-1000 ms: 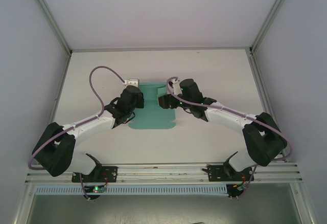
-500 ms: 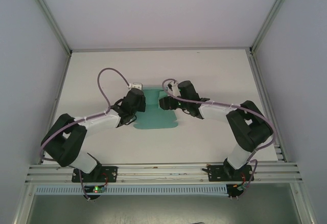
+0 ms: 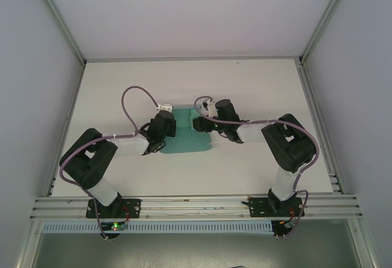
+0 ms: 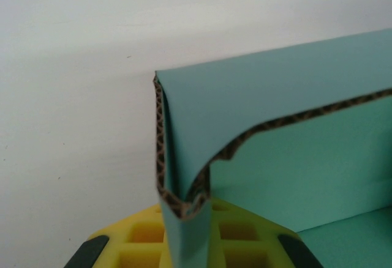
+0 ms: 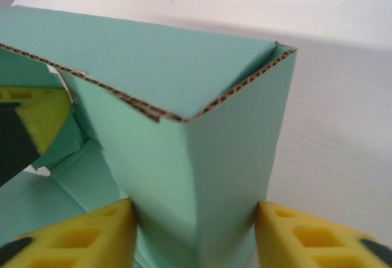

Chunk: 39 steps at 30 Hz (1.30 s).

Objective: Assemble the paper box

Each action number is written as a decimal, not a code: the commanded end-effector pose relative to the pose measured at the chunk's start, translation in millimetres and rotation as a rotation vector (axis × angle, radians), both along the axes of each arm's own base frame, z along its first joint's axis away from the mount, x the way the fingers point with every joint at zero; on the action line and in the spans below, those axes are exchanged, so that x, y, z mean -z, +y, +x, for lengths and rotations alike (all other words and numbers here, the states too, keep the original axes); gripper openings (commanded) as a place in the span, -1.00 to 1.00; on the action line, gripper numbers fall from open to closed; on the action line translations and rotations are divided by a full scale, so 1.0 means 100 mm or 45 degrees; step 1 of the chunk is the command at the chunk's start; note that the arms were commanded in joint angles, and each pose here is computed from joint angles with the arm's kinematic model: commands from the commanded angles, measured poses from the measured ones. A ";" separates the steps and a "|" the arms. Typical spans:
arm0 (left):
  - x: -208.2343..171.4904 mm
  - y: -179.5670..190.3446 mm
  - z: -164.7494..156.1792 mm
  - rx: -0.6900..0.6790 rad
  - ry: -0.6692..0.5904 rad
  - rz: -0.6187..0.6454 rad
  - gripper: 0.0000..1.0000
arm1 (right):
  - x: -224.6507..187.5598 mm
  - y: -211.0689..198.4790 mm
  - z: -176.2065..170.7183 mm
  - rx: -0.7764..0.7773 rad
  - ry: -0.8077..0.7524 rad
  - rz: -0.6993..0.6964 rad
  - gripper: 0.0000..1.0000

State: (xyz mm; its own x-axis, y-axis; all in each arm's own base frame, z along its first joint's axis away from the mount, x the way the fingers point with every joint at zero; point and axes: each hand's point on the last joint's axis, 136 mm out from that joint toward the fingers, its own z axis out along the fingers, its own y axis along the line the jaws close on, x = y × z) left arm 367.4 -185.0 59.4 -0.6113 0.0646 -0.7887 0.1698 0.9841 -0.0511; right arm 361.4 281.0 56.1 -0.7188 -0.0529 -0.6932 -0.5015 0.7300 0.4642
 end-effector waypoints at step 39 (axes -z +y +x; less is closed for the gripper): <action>-0.12 -0.15 -0.23 0.003 -0.012 0.069 -1.00 | 0.24 -1.11 0.29 0.863 -0.138 -0.543 -0.55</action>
